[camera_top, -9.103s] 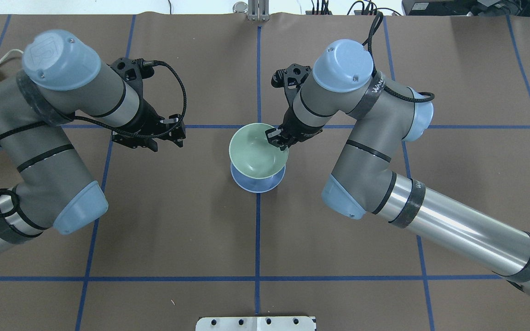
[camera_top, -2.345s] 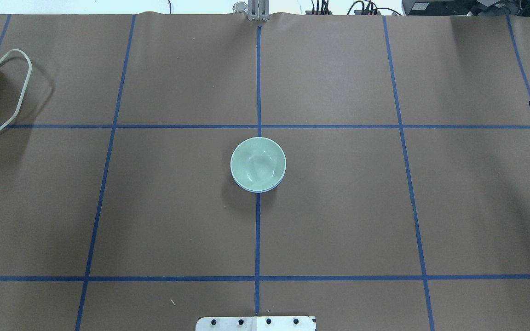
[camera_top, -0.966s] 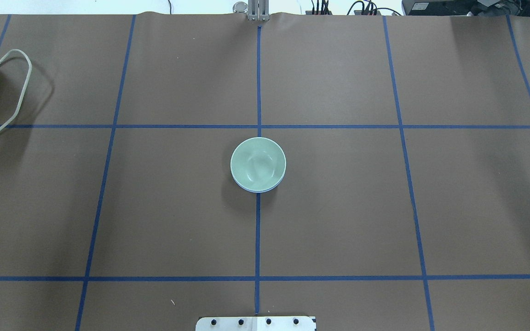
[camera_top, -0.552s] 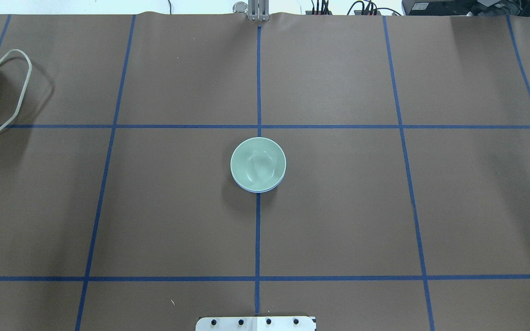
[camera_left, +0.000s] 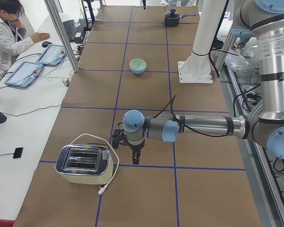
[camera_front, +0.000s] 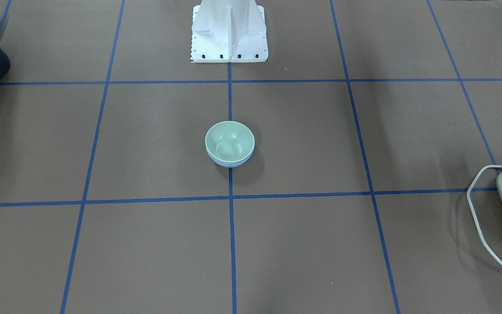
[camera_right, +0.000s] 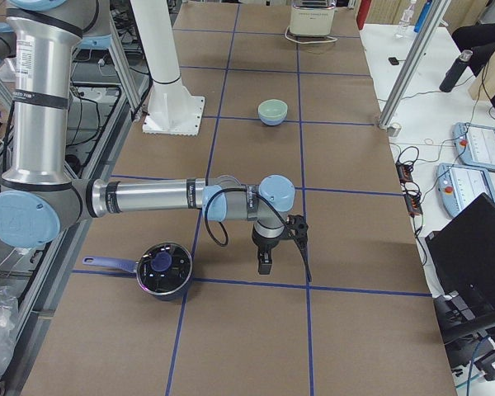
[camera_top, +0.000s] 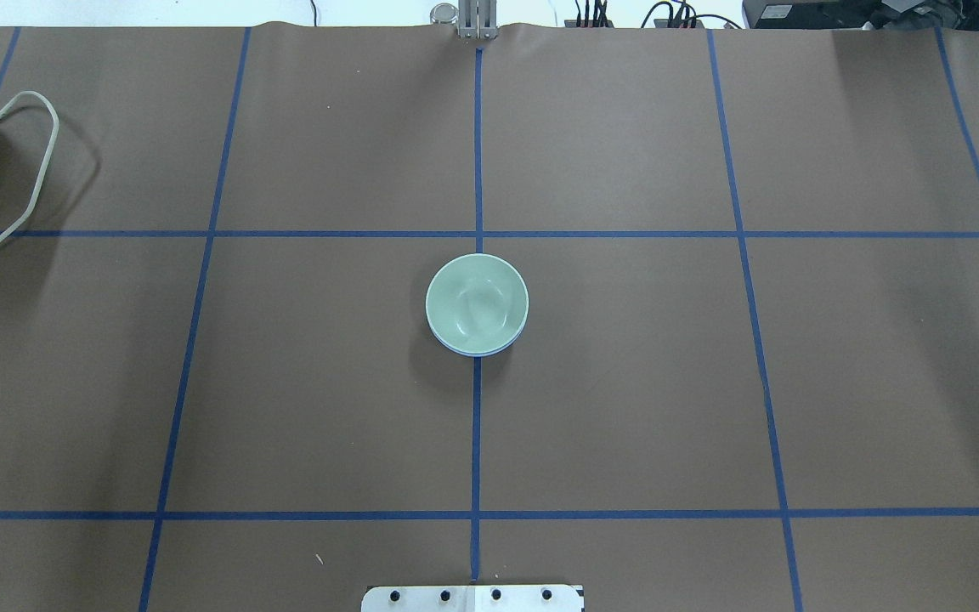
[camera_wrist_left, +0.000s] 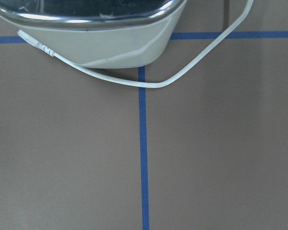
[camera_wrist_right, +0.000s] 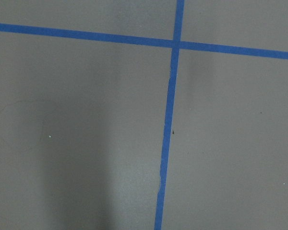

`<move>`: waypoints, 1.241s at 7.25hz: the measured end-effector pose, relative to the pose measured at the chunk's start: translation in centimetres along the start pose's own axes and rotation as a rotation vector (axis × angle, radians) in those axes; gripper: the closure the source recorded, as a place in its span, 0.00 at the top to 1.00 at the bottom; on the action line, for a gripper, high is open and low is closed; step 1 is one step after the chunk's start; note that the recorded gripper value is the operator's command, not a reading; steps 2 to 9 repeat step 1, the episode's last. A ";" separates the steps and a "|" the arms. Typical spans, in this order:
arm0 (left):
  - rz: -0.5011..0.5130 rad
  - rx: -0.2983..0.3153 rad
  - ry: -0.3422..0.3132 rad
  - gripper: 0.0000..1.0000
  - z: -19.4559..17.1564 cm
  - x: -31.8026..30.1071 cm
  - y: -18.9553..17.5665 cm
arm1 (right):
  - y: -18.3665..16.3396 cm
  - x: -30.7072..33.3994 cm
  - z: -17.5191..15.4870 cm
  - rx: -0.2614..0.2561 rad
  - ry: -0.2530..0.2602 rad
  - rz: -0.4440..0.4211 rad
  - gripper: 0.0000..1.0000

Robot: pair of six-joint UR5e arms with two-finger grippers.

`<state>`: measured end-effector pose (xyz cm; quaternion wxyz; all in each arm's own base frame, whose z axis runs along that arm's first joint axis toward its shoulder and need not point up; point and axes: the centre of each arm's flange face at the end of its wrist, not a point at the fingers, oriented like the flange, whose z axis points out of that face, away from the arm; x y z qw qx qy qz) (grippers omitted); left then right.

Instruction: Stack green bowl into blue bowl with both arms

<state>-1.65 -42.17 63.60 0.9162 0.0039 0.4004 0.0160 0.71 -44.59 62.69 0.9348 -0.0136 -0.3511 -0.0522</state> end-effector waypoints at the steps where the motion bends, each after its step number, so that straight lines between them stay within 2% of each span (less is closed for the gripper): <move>1: 0.000 0.001 0.000 0.99 0.0 0.0 0.0 | -0.1 -0.1 -0.1 0.003 -0.002 -0.003 1.00; 9: 0.000 0.001 0.000 0.99 0.0 0.0 0.0 | -0.1 -0.1 -0.1 0.003 -0.002 -0.003 1.00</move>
